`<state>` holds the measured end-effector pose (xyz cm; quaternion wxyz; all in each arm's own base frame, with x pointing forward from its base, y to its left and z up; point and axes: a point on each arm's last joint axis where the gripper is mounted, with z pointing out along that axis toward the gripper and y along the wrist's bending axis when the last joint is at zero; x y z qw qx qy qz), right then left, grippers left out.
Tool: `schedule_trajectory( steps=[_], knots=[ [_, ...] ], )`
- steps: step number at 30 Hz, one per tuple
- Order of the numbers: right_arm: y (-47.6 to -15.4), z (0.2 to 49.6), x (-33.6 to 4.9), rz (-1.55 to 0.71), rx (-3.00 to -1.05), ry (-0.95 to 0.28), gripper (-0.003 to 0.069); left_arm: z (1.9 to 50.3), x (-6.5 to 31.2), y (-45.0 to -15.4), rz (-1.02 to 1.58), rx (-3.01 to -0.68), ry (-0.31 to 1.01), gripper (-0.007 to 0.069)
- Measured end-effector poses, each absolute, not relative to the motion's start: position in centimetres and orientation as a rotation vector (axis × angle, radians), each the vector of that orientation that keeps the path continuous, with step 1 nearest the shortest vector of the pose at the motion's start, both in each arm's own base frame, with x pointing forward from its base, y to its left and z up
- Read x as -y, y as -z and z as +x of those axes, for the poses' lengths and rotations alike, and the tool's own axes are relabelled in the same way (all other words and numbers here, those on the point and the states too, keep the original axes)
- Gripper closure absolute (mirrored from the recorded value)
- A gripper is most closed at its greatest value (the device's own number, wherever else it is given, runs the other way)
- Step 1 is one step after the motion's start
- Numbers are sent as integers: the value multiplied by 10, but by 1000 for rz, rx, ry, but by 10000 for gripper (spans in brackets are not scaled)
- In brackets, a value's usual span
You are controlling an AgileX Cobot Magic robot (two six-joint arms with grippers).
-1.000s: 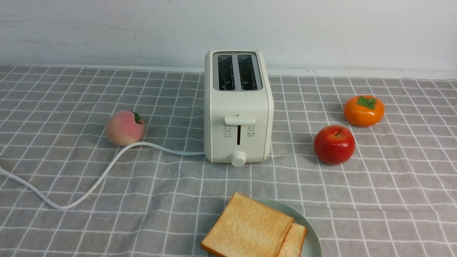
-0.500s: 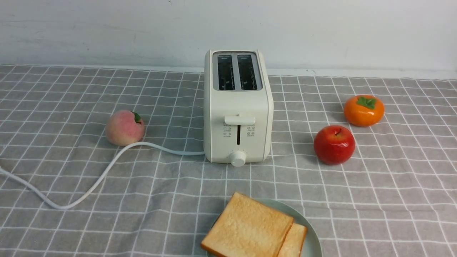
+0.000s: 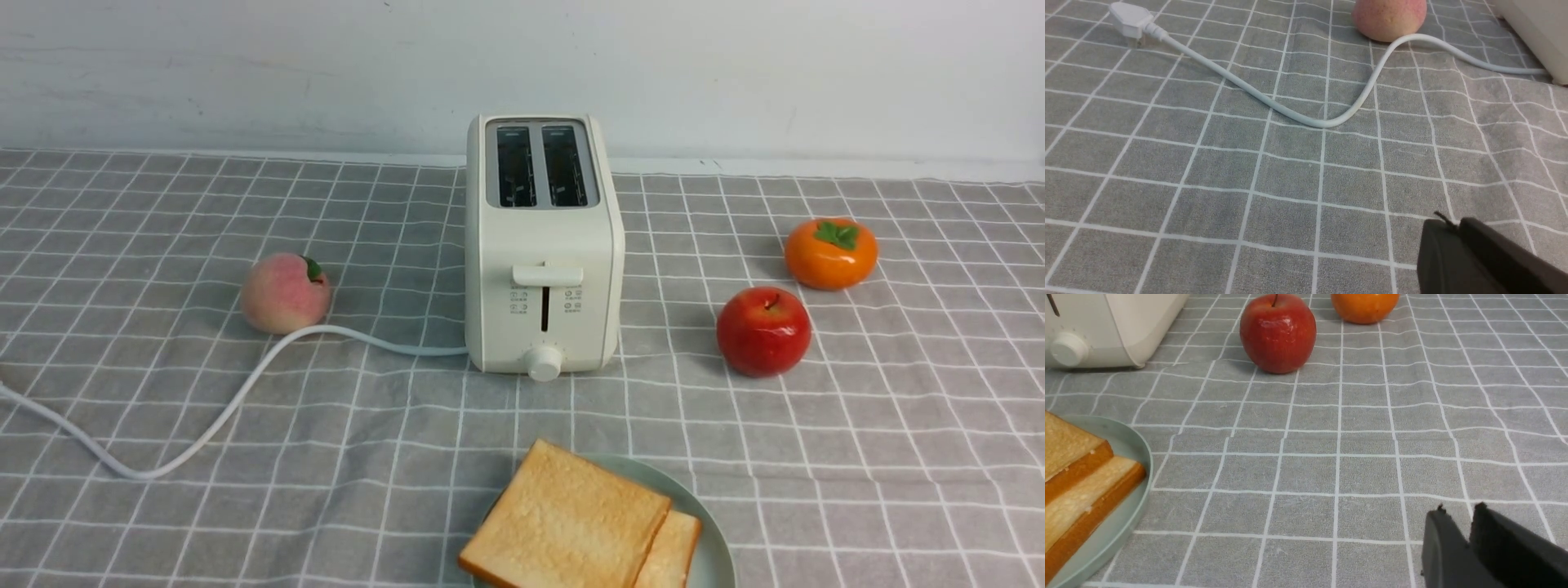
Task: Take toasted bread from bread machine on grey coffee table place on plate.
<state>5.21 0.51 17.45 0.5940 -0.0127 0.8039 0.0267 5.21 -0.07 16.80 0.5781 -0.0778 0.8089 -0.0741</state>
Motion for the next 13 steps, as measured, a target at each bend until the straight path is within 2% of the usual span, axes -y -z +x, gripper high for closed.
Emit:
schedule_trajectory(
  steps=[13],
  knots=[
    [-174,52,-5,-26,-1870,-66,531,52,1,-168,-182,-1891,173,570]
  ],
)
